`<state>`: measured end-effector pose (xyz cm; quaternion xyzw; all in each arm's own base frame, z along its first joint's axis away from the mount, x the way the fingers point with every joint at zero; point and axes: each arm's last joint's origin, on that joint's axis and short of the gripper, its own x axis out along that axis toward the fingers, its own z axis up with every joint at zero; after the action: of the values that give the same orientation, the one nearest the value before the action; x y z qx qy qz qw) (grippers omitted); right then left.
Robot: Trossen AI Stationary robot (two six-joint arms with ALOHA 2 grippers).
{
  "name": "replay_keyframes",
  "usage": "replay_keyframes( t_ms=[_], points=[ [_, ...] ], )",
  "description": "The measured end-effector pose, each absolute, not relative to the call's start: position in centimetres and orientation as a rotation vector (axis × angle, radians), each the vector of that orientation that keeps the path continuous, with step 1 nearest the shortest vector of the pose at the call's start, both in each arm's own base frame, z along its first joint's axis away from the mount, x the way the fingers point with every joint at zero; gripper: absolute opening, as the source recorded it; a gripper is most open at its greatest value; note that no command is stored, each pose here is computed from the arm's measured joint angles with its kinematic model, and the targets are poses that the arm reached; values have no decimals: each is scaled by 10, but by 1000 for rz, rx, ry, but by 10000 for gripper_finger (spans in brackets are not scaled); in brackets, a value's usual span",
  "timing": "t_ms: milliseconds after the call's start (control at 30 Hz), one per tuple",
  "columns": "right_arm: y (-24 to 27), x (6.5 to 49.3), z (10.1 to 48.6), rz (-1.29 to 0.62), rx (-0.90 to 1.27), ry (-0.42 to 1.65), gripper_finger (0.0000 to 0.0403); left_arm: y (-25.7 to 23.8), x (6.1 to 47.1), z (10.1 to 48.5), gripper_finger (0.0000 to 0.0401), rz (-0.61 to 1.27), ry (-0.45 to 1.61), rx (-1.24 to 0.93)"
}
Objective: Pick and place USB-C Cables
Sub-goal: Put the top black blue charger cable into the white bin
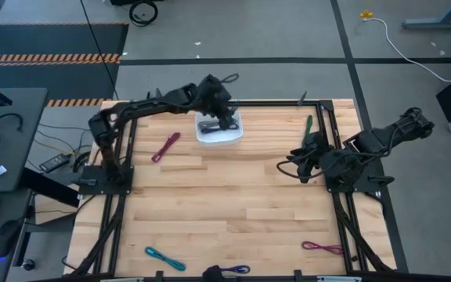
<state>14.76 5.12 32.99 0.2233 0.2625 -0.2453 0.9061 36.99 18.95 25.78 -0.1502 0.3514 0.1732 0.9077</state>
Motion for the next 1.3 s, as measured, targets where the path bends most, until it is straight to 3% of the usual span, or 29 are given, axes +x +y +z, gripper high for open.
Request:
replay_keyframes(
  t_ms=[400, 700, 967, 1300],
  points=[
    [51, 150, 329, -549, 513, 515, 122, 185, 381, 191, 17, 298, 1030, -179],
    [51, 150, 329, -557, 543, 505, 122, 182, 380, 187, 17, 324, 1104, -58],
    [51, 150, 329, -564, 549, 497, 122, 180, 387, 162, 18, 292, 1170, -20],
    [52, 150, 330, -566, 580, 486, 122, 176, 397, 157, 109, 382, 1138, 69]
  ],
)
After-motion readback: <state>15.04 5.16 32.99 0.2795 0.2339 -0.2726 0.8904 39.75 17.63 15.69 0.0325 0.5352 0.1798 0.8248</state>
